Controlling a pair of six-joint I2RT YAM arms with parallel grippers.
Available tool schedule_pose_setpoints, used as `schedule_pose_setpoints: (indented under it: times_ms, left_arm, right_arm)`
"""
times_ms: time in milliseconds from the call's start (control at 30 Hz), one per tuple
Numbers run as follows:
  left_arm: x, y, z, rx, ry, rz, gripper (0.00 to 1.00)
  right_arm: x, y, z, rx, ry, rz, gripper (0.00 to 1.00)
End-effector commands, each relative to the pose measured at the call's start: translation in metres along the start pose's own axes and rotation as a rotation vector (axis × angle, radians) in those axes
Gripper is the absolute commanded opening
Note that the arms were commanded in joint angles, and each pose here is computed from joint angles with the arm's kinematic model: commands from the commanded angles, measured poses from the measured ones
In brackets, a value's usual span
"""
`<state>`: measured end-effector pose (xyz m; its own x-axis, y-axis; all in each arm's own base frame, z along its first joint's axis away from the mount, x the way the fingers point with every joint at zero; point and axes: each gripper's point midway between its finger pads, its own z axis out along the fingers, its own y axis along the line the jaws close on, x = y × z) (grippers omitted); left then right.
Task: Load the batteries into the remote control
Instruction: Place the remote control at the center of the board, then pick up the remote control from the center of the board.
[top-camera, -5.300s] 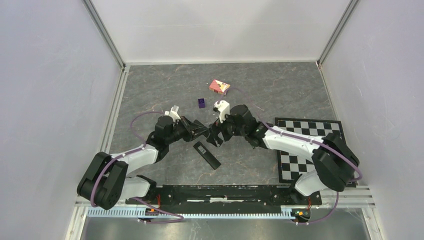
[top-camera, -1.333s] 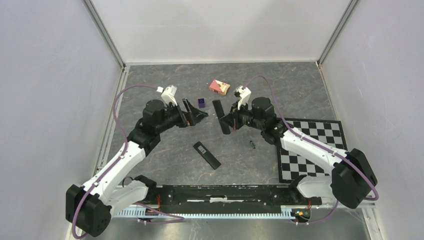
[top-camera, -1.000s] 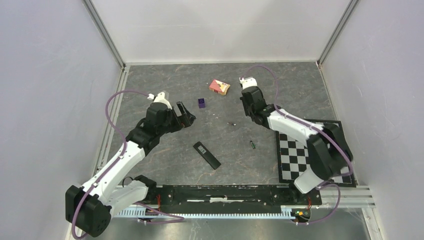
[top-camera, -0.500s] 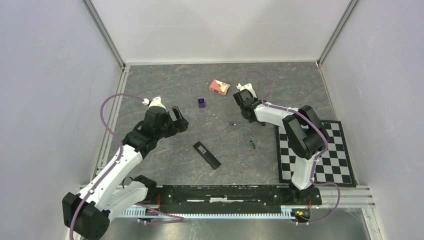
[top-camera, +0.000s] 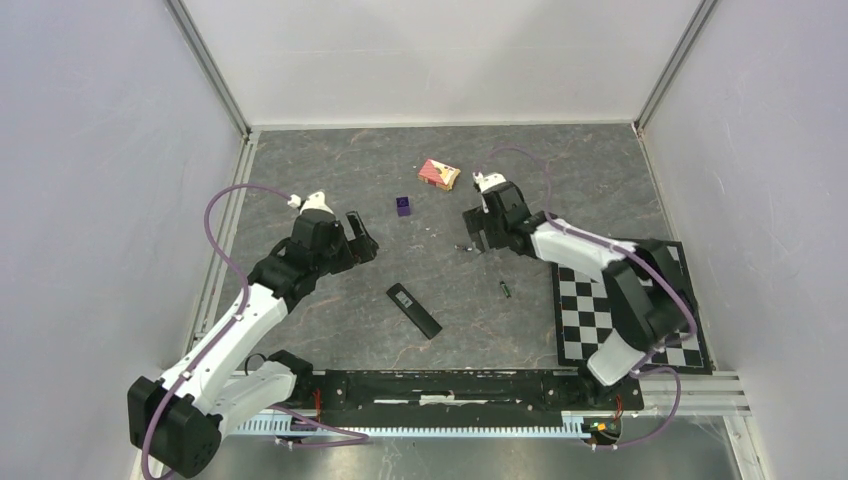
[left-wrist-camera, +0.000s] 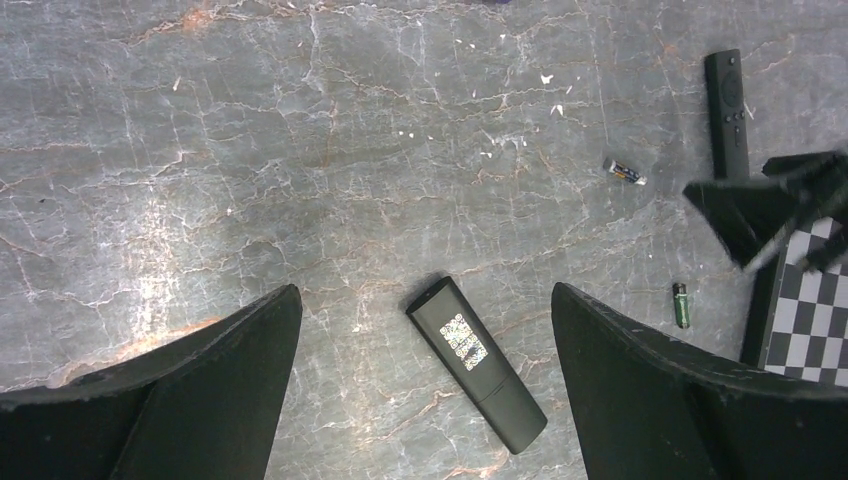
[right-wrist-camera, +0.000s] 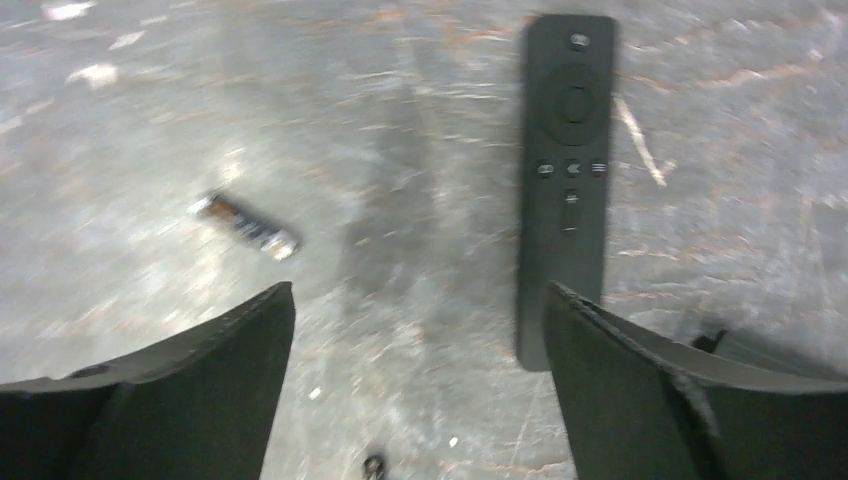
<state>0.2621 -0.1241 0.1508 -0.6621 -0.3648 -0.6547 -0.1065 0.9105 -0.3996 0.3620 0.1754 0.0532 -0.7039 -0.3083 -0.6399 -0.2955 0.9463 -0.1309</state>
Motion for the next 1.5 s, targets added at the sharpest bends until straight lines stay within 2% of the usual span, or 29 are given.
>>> schedule_pose_setpoints:
  times_ms: [0, 167, 300, 467, 700, 833, 1000, 1067, 1167, 1467]
  left_arm:
    - [-0.021, -0.007, -0.005, 0.007, -0.054, 0.015, 1.0]
    - [-0.028, 0.011, -0.006, -0.086, -0.097, -0.045, 1.0]
    - [-0.031, 0.021, -0.009, -0.119, -0.12, -0.094, 1.0]
    - [-0.033, 0.023, -0.012, -0.114, -0.139, -0.129, 1.0]
    - [-0.035, 0.02, -0.016, -0.087, -0.15, -0.127, 1.0]
    - [-0.033, 0.022, -0.016, -0.084, -0.148, -0.13, 1.0]
    - [-0.029, 0.021, -0.017, -0.067, -0.139, -0.139, 1.0]
    - [-0.026, 0.021, -0.018, -0.06, -0.131, -0.145, 1.0]
    - [-0.016, 0.016, -0.015, -0.015, -0.103, -0.153, 1.0]
    - [0.042, -0.016, 0.009, 0.245, 0.085, -0.228, 1.0]
  right_arm:
    - [-0.021, 0.073, -0.044, -0.362, -0.16, -0.093, 0.98]
    - [0.015, 0.136, -0.078, -0.512, -0.237, -0.3, 0.98]
    - [0.039, 0.173, -0.1, -0.626, -0.27, -0.335, 0.92]
    - [0.065, 0.196, -0.097, -0.592, -0.214, -0.386, 0.91]
    - [0.085, 0.219, -0.092, -0.549, -0.152, -0.367, 0.92]
    - [0.09, 0.219, -0.084, -0.456, -0.129, -0.38, 0.89]
    - [0.105, 0.217, -0.076, -0.437, -0.067, -0.36, 0.7]
    - [0.106, 0.218, -0.074, -0.458, -0.052, -0.338, 0.55]
    - [0.106, 0.214, -0.071, -0.455, -0.045, -0.312, 0.43]
    - [0.064, 0.222, -0.081, -0.578, -0.222, -0.198, 0.34]
